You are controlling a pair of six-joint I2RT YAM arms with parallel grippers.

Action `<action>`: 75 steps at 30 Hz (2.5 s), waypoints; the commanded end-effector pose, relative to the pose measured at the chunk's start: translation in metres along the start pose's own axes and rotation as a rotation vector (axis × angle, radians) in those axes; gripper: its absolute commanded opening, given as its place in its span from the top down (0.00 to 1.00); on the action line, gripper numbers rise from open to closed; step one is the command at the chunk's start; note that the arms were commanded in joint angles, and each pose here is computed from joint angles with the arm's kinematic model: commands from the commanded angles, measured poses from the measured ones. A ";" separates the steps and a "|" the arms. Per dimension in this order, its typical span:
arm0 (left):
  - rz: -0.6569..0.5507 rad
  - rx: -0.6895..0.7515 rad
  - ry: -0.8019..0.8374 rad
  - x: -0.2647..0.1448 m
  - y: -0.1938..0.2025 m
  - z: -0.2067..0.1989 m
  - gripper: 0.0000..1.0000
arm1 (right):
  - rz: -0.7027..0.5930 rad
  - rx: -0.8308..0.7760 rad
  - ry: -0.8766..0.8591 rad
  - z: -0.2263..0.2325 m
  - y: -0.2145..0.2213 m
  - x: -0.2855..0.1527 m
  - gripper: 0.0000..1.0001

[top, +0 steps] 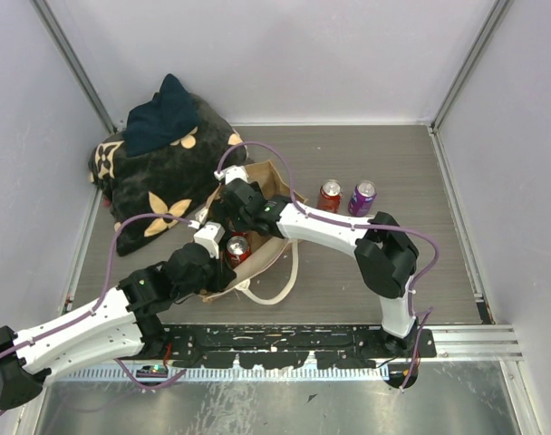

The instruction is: Take the beverage out of the canvas bag

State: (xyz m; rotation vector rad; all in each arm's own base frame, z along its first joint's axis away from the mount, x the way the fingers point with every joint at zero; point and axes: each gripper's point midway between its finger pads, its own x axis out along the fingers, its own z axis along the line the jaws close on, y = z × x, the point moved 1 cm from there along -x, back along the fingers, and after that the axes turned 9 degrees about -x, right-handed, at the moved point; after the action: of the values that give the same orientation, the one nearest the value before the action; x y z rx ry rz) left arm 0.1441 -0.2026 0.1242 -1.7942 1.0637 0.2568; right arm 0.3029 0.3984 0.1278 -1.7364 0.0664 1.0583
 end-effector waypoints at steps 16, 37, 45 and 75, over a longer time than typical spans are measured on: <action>0.082 0.058 -0.103 0.005 0.024 0.029 0.92 | 0.263 -0.038 -0.077 0.020 0.084 0.034 0.10; 0.083 0.071 -0.098 0.008 0.022 0.025 0.92 | 0.135 -0.111 0.028 0.001 0.027 0.026 1.00; 0.073 0.084 -0.106 0.007 0.018 0.025 0.92 | -0.139 -0.109 0.109 -0.020 -0.088 -0.043 0.99; 0.073 0.110 -0.104 0.008 0.015 0.023 0.92 | -0.470 0.307 0.686 -0.230 -0.072 -0.288 0.99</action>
State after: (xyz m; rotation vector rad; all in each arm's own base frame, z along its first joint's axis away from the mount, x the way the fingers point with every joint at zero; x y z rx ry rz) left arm 0.1476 -0.2045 0.1135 -1.7175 1.0655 0.2634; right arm 0.2976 0.1605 0.4171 -1.7320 0.1095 0.1012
